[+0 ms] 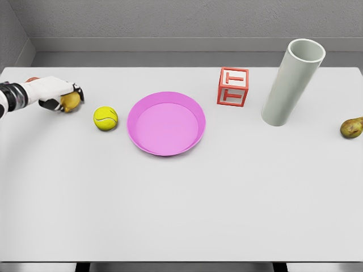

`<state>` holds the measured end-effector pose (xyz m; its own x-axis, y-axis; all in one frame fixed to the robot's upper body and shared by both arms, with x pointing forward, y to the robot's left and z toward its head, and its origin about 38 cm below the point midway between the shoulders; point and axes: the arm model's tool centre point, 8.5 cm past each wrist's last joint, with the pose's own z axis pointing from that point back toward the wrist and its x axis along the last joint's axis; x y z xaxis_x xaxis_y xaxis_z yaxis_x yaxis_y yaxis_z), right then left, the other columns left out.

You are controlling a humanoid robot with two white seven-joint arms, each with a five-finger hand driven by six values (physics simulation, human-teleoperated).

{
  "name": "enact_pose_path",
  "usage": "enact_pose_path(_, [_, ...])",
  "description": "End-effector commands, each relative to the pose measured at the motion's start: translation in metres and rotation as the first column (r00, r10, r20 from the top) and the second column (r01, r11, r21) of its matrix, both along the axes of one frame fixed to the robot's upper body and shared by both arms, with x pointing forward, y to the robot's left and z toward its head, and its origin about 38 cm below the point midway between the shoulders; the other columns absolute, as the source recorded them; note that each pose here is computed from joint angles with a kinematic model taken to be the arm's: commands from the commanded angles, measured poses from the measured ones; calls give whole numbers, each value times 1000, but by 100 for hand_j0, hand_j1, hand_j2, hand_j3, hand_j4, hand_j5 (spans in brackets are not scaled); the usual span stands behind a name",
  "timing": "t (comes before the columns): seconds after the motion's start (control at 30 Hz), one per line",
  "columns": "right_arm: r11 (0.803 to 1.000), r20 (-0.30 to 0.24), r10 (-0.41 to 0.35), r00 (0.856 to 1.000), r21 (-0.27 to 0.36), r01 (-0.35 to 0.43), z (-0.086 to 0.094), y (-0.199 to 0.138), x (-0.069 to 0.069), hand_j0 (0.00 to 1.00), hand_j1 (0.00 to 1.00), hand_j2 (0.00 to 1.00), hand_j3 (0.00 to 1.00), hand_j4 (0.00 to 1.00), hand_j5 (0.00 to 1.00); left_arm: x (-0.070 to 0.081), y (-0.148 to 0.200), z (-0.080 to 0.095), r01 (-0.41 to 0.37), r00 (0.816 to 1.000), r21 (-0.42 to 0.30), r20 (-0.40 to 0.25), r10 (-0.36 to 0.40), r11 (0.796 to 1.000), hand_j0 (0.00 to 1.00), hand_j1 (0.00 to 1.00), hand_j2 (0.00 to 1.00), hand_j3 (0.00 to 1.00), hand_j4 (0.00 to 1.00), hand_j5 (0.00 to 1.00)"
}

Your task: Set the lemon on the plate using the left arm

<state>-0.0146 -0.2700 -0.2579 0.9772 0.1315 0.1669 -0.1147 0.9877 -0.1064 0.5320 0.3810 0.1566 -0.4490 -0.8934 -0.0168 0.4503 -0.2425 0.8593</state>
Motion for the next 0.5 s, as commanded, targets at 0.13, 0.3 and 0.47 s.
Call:
enact_pose_path(0.13, [1000, 0, 0, 1000, 0, 0, 0, 0, 0, 100, 100, 100, 100, 100, 100, 0, 7, 8, -22, 1000, -32, 18, 22, 999, 49, 49, 49, 49, 49, 49])
enact_pose_path(0.3, [1000, 0, 0, 1000, 0, 0, 0, 0, 0, 100, 100, 100, 100, 100, 100, 2, -2, 15, 4, 999, -44, 41, -2, 999, 49, 49, 49, 49, 49, 49])
enact_pose_path(0.47, [1000, 0, 0, 1000, 0, 0, 0, 0, 0, 100, 100, 100, 100, 100, 100, 3, -10, 21, 30, 998, -48, 65, -27, 998, 49, 49, 49, 49, 49, 49])
